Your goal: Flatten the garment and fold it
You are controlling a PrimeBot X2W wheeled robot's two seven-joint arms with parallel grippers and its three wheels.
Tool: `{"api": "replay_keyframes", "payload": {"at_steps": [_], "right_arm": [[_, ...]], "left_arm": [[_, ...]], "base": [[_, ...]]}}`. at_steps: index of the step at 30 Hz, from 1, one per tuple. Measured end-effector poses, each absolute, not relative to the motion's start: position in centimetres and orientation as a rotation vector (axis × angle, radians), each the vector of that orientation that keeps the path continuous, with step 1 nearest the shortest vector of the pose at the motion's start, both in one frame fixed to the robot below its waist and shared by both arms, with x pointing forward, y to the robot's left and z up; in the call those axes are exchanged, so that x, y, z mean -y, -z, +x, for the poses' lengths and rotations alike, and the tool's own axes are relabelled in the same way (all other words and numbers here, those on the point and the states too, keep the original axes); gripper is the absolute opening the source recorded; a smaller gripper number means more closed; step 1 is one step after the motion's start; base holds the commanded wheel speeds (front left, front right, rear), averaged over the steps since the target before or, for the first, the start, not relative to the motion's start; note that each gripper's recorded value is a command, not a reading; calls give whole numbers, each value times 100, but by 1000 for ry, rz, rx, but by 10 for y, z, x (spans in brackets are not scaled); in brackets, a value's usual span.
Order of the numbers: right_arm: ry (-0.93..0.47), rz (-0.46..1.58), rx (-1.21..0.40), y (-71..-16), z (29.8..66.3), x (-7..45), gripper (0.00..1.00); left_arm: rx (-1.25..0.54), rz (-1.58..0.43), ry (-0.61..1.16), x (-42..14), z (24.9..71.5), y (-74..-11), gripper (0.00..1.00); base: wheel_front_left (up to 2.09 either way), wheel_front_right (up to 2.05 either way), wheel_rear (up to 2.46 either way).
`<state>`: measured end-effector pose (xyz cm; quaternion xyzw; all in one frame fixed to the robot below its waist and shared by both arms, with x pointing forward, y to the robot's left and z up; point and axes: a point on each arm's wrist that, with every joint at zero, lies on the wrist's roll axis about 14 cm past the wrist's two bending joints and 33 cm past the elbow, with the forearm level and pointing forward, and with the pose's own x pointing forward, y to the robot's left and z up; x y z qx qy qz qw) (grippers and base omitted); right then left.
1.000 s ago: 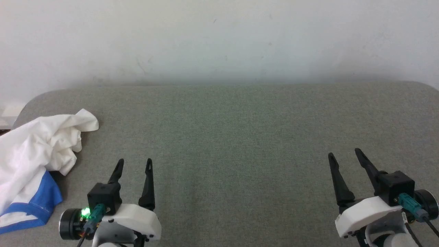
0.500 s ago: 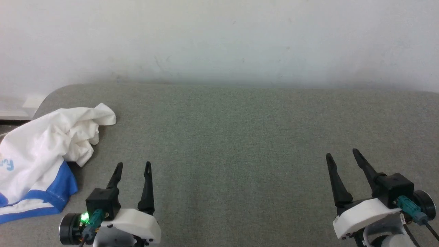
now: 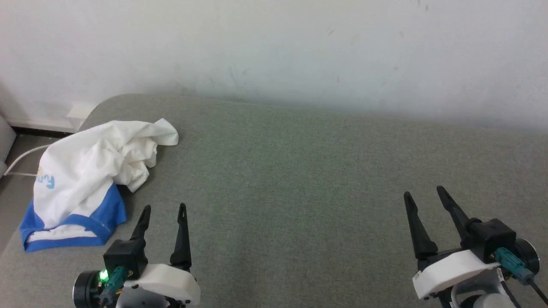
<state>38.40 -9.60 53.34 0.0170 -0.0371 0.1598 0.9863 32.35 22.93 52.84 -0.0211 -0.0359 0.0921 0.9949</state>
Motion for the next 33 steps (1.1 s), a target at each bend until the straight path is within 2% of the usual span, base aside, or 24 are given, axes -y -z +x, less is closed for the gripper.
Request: {"api": "replay_keyframes", "payload": {"at_steps": [33], "right_arm": [[-584,88,115,-540,385,4,100]], "left_arm": [[127,-80,-427,-287,252,-526,100]], "base": [[0,0,0]]}}
